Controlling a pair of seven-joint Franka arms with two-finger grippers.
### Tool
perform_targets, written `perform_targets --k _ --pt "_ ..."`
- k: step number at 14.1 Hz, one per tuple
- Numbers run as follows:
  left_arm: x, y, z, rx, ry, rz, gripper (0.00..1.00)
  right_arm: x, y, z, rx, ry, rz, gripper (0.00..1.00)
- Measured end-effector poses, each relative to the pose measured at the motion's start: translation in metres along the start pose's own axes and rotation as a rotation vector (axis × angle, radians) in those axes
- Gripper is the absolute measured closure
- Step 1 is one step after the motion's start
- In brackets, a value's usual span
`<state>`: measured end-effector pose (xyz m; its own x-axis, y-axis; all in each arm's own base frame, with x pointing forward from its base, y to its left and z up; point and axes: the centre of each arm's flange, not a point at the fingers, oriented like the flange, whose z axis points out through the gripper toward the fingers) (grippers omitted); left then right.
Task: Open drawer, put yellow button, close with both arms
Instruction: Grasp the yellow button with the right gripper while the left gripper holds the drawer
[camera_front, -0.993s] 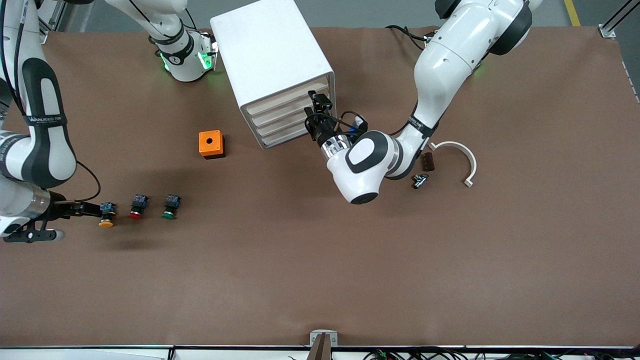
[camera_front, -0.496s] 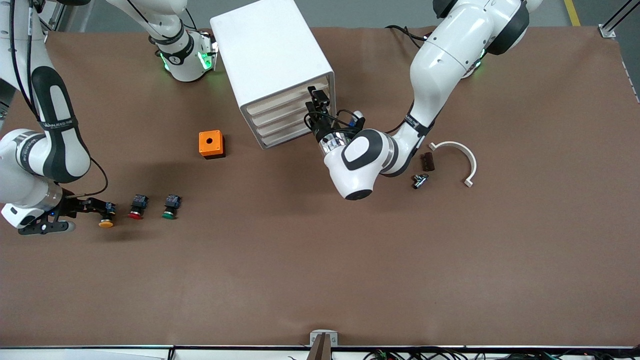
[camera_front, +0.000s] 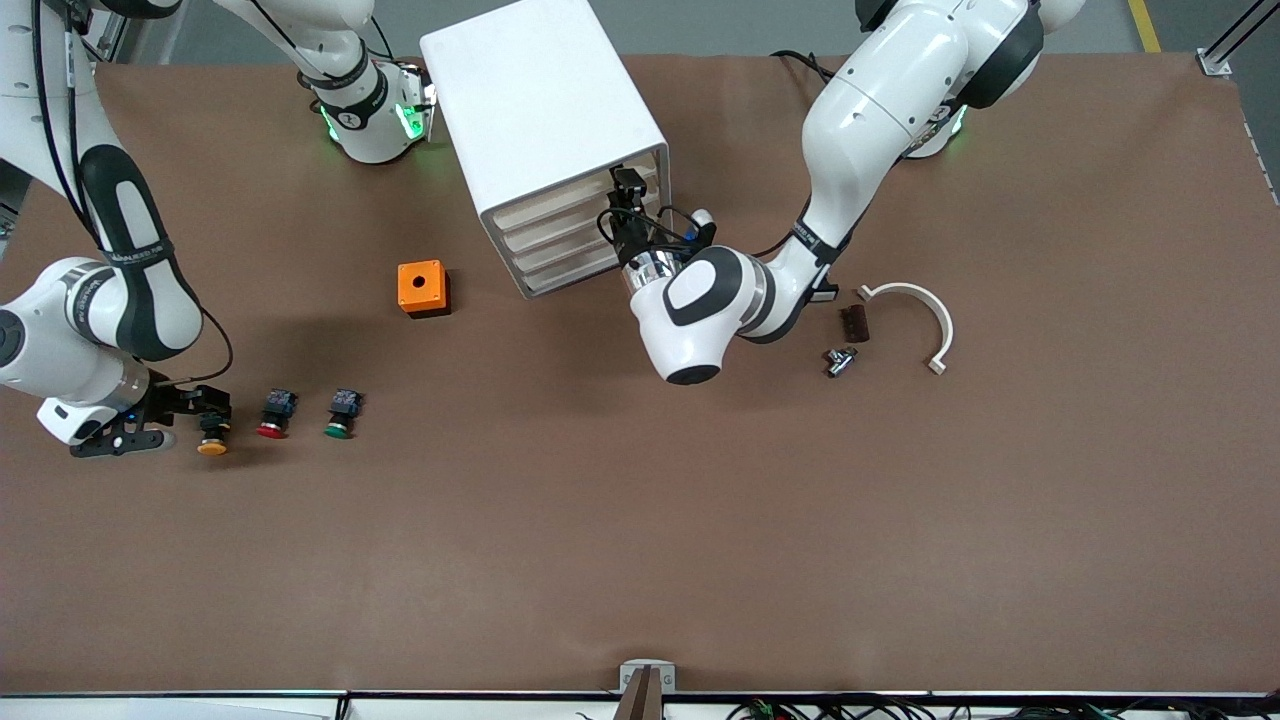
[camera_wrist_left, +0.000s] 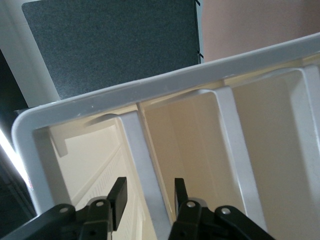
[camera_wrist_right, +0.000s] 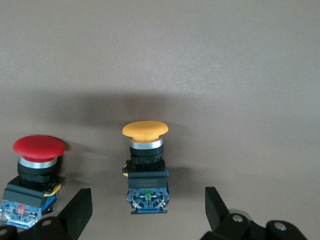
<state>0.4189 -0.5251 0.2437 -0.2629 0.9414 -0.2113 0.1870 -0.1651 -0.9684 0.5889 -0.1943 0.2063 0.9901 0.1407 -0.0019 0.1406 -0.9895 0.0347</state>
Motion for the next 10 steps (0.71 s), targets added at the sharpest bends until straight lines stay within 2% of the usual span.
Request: perform_targets --k 2,3,5,6,7,10 --pt "0.001 0.004 0.001 0.004 0.0 -0.01 0.69 -0.005 -0.003 0.007 -0.006 0.011 -0.019 0.0" --pt "0.002 0.006 0.001 0.006 -0.001 -0.025 0.69 -0.007 -0.004 0.01 -0.006 0.011 -0.035 0.0" --pt "0.003 0.008 0.002 0.016 0.002 -0.058 0.83 -0.008 -0.004 0.012 -0.007 0.012 -0.05 0.0" --pt "0.003 0.008 0.002 0.016 0.002 -0.071 0.83 -0.009 -0.005 0.014 -0.008 0.013 -0.053 0.0" --pt "0.003 0.007 0.002 0.02 0.001 -0.093 0.88 -0.01 -0.005 0.016 -0.006 0.01 -0.054 0.0" --pt "0.004 0.007 0.001 0.022 -0.002 -0.124 0.89 -0.011 -0.007 0.024 -0.004 0.003 -0.059 0.0"
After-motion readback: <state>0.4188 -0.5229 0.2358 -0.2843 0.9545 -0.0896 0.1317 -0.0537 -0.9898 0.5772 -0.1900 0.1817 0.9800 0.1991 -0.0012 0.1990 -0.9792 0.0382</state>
